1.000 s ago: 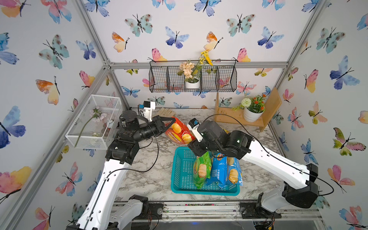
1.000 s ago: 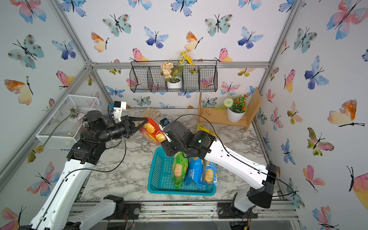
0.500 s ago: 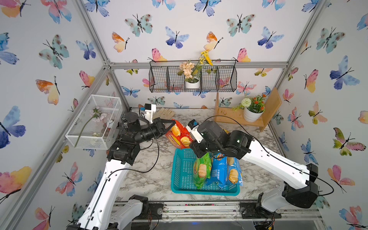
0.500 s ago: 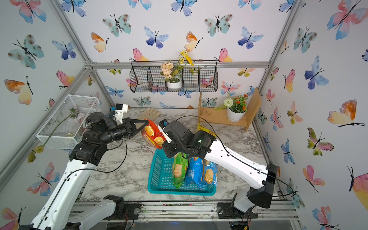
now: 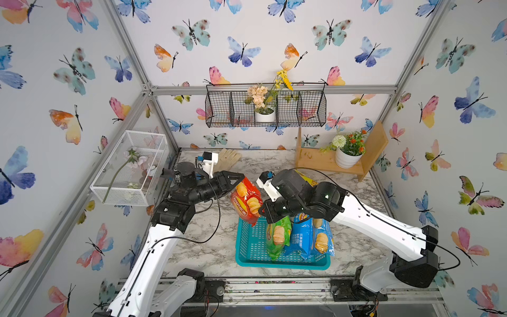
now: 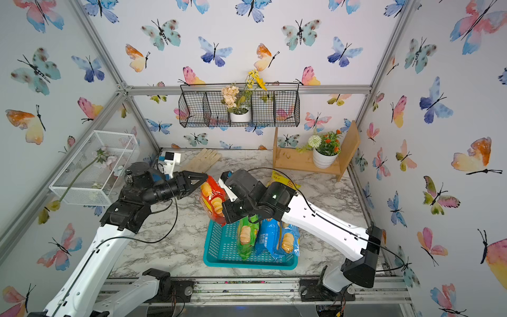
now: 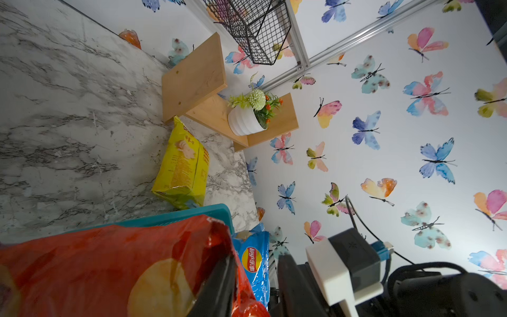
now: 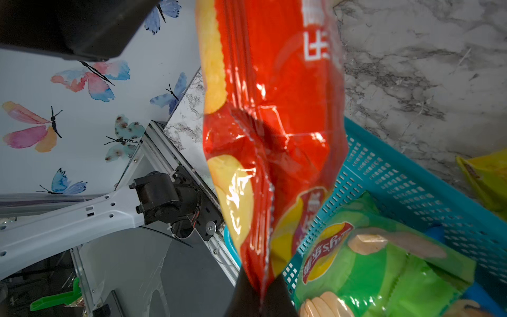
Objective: Put the potato chips into the basket
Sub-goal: Place the potato chip in the basket, then pick up the potato chip from the center of the board.
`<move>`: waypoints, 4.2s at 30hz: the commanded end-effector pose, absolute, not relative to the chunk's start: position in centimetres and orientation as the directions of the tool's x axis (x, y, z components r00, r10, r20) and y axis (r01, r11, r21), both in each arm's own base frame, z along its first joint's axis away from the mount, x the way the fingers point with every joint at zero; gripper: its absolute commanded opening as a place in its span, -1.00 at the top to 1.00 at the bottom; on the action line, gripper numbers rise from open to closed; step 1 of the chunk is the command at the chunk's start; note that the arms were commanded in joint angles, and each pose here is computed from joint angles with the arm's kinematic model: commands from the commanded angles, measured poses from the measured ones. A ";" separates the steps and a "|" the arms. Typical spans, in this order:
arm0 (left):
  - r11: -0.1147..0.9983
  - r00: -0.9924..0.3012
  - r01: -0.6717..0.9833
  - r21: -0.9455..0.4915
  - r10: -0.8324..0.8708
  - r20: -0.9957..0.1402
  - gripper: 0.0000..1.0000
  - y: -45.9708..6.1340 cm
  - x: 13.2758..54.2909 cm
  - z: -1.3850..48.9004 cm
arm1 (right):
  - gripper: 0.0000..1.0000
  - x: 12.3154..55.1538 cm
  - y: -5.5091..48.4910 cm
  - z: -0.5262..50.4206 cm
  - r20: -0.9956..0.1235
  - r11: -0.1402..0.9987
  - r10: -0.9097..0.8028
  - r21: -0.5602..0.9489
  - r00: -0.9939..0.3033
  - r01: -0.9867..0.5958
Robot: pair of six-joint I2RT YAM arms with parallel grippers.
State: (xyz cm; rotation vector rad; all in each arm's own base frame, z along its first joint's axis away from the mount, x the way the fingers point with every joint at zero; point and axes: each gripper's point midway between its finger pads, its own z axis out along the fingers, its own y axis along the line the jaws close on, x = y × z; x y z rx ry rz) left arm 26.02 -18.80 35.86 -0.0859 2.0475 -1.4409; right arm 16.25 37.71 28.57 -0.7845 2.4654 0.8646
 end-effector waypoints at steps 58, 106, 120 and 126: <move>0.701 -0.708 0.126 -0.702 -0.432 -0.558 -0.54 -14.6 21.4 27.7 | -0.58 19.9 30.7 34.0 -0.813 0.846 -0.247 0.084 -0.526 -0.527; 0.688 -0.748 0.138 -0.713 -0.399 -0.530 -0.66 -14.9 19.9 28.7 | -0.35 46.0 6.0 6.3 -0.144 0.453 0.809 0.772 -0.570 0.447; 0.684 -0.753 0.131 -0.717 -0.402 -0.521 -0.66 -15.1 20.3 28.1 | -0.29 45.6 6.8 4.9 -0.090 0.403 0.828 0.782 -0.554 0.475; 0.683 -0.756 0.128 -0.719 -0.402 -0.517 -0.66 -15.2 20.3 27.9 | -0.26 45.8 7.7 4.2 -0.068 0.394 0.820 0.787 -0.568 0.475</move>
